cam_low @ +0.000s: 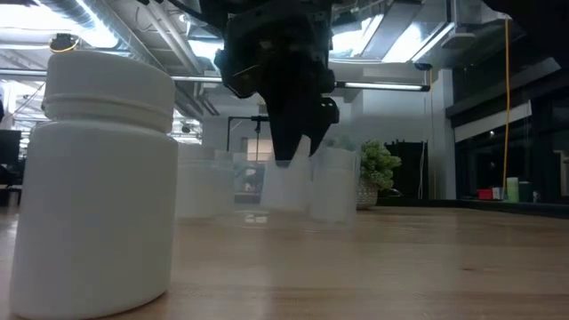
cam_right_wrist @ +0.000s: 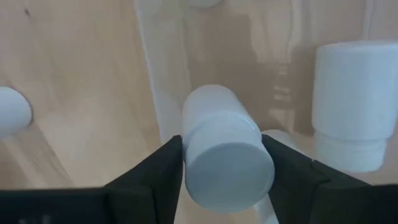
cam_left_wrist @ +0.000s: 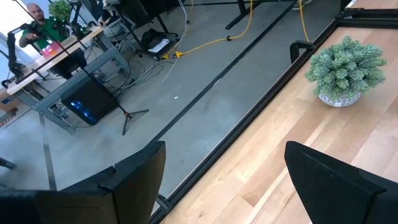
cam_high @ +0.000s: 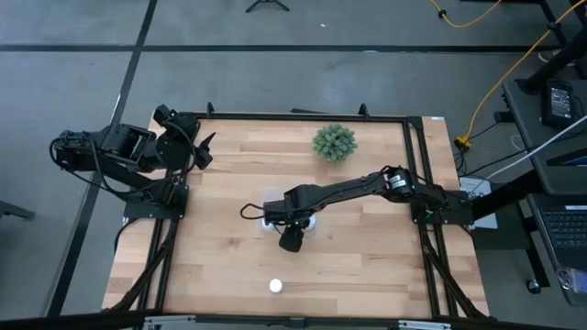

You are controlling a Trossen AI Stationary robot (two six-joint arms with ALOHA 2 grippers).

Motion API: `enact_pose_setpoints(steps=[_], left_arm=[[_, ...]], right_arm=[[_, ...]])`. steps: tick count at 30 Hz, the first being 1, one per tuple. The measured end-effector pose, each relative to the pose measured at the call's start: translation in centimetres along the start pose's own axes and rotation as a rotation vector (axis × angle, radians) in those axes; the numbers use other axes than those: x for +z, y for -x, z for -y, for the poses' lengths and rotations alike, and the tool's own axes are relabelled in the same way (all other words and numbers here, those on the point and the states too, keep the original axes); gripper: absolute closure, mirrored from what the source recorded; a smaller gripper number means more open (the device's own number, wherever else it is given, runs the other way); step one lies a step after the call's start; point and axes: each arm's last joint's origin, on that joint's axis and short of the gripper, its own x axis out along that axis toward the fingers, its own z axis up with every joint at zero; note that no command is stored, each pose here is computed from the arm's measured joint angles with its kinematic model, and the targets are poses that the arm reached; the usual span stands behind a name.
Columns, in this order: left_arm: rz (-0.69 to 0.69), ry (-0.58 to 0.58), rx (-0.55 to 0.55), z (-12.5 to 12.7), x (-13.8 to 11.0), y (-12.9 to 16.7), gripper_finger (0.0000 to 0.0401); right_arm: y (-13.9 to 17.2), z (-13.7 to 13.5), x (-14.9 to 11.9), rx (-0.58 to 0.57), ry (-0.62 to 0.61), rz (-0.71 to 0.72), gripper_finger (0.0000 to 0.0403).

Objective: Pick and place pill bottles into a basket
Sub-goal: Put the white pill bottle into the transparent bin, then adjust the white pill bottle in the transparent bin

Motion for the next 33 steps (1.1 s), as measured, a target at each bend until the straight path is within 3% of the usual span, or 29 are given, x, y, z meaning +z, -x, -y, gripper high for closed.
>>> enact_pose_setpoints(steps=[6,15,19,33], left_arm=[[0.000,0.000,0.000,0.0,0.0,0.0,0.0079],[0.000,0.000,0.000,0.0,0.0,0.0,0.0079],[0.000,0.000,0.000,0.0,0.0,0.0,0.0079],[0.000,-0.015,0.001,0.0,0.0,0.0,0.0079]], right_arm=[[0.0,-0.3,0.1,0.044,0.019,0.009,0.0203],[0.1,-0.5,0.3,0.078,0.021,0.015,0.0137],[0.2,-0.5,0.3,0.072,0.013,0.019,0.0126],[6.7,-0.8,1.1,-0.038,0.044,0.167,0.0128]])
